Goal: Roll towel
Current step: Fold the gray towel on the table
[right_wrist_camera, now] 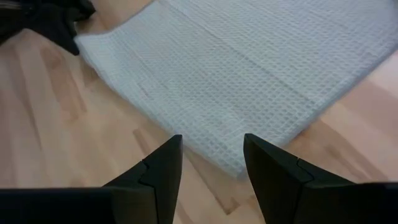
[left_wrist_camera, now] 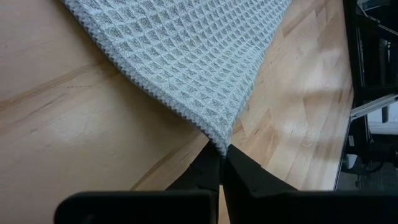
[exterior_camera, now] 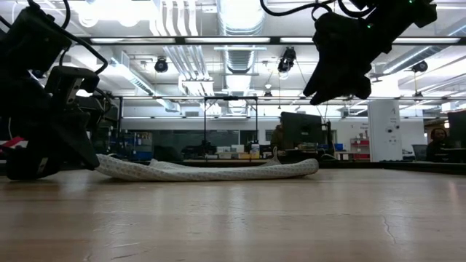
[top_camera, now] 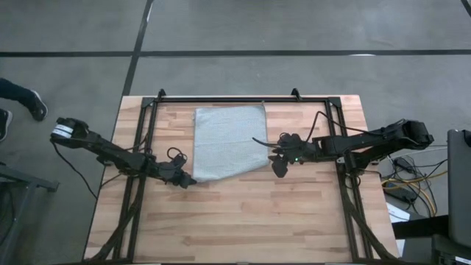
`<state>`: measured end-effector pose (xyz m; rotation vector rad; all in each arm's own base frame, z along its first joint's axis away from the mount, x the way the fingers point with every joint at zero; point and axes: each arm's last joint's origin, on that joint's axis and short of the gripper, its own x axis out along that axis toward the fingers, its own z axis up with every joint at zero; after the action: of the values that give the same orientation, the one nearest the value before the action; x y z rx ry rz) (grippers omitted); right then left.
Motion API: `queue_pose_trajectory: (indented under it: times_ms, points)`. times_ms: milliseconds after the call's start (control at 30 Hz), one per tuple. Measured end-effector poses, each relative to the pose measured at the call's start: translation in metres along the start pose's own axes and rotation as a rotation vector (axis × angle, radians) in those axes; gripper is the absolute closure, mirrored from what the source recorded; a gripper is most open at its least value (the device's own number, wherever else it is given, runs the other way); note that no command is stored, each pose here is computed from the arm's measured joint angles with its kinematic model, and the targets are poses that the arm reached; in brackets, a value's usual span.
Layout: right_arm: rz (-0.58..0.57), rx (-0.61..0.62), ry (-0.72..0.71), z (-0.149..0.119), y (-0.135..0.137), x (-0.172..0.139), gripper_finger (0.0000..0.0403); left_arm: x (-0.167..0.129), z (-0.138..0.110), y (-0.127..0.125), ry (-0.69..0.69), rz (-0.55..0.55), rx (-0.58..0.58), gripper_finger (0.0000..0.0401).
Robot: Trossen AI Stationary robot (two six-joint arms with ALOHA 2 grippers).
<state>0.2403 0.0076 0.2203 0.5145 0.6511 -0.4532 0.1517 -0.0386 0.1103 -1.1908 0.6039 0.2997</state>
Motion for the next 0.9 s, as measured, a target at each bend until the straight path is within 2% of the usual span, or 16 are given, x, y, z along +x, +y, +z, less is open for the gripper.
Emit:
queue_pose_trajectory:
  times_ms: [100,233,467,733,900]
  points:
    - [0.038,0.043,0.044,-0.003,0.0,0.001,0.0234,0.0,0.0,0.0,0.0,0.0,0.0,0.039]
    - [0.052,0.189,0.11,-0.012,-0.006,0.005,0.0234,0.0,0.0,0.0,0.0,0.0,0.0,0.0396]
    - [-0.045,0.433,0.165,-0.034,-0.028,0.015,0.0234,0.0,0.0,0.0,0.0,0.0,0.0,0.0391]
    - [0.083,0.424,0.051,-0.03,-0.026,0.021,0.0234,0.0,0.0,0.0,-0.001,0.001,-0.008,0.0395]
    - [0.078,0.424,0.046,-0.033,-0.03,0.022,0.0234,0.0,0.0,0.0,-0.002,0.001,-0.019,0.0392]
